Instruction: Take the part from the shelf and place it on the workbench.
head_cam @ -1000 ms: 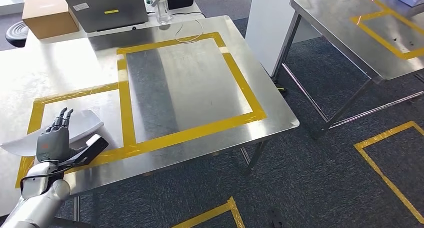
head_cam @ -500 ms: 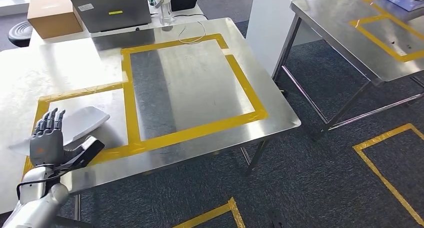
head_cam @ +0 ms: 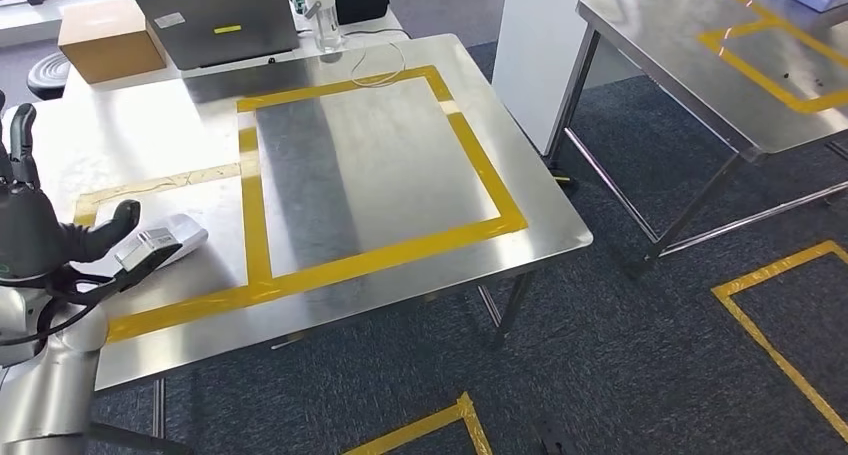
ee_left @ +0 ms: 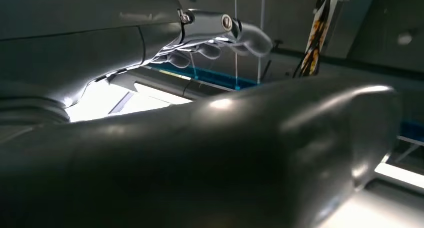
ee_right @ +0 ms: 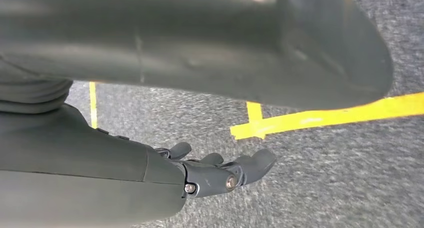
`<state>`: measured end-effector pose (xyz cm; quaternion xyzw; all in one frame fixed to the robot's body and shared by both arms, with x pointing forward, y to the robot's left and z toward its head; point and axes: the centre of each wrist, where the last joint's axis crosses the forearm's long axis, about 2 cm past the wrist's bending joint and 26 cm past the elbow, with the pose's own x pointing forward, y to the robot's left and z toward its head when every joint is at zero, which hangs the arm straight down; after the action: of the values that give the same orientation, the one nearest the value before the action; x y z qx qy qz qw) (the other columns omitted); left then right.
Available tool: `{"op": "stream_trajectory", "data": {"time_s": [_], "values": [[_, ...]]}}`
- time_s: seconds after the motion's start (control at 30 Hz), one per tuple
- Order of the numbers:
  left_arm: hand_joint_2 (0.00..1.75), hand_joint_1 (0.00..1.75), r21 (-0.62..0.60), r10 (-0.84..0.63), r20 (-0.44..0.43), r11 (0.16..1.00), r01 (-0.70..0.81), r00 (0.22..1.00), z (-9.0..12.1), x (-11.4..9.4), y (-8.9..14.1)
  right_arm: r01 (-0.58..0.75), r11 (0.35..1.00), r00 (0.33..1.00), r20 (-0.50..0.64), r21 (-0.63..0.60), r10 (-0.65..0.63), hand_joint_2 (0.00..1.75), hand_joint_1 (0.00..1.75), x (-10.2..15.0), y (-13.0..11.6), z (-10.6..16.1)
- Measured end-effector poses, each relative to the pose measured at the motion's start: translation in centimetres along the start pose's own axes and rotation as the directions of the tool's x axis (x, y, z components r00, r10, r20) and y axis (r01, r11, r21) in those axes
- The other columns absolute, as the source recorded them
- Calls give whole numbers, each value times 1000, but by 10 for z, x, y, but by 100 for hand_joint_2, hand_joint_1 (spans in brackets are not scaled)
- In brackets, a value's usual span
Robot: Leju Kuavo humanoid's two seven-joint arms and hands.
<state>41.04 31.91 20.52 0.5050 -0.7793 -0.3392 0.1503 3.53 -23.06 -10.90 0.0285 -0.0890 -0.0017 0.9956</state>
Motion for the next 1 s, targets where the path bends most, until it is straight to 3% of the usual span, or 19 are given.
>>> {"op": "stream_trajectory", "data": {"time_s": [0.17, 0.5, 1.0], "values": [[0, 0, 114, -37, -8, 993, 38, 999, -11, -5, 23, 0, 1000, 1000, 6, 0, 0, 0, 0, 4, 0, 0], [0, 0, 277, -56, -16, 959, 58, 998, -12, -2, 58, 10, 1000, 1000, 8, -4, -10, 0, 0, 7, 0, 0], [0, 0, 321, -66, 23, 946, 55, 998, 44, 57, 92, 16, 999, 1000, -1, -39, -16, 0, 0, 6, 0, 0]]}}
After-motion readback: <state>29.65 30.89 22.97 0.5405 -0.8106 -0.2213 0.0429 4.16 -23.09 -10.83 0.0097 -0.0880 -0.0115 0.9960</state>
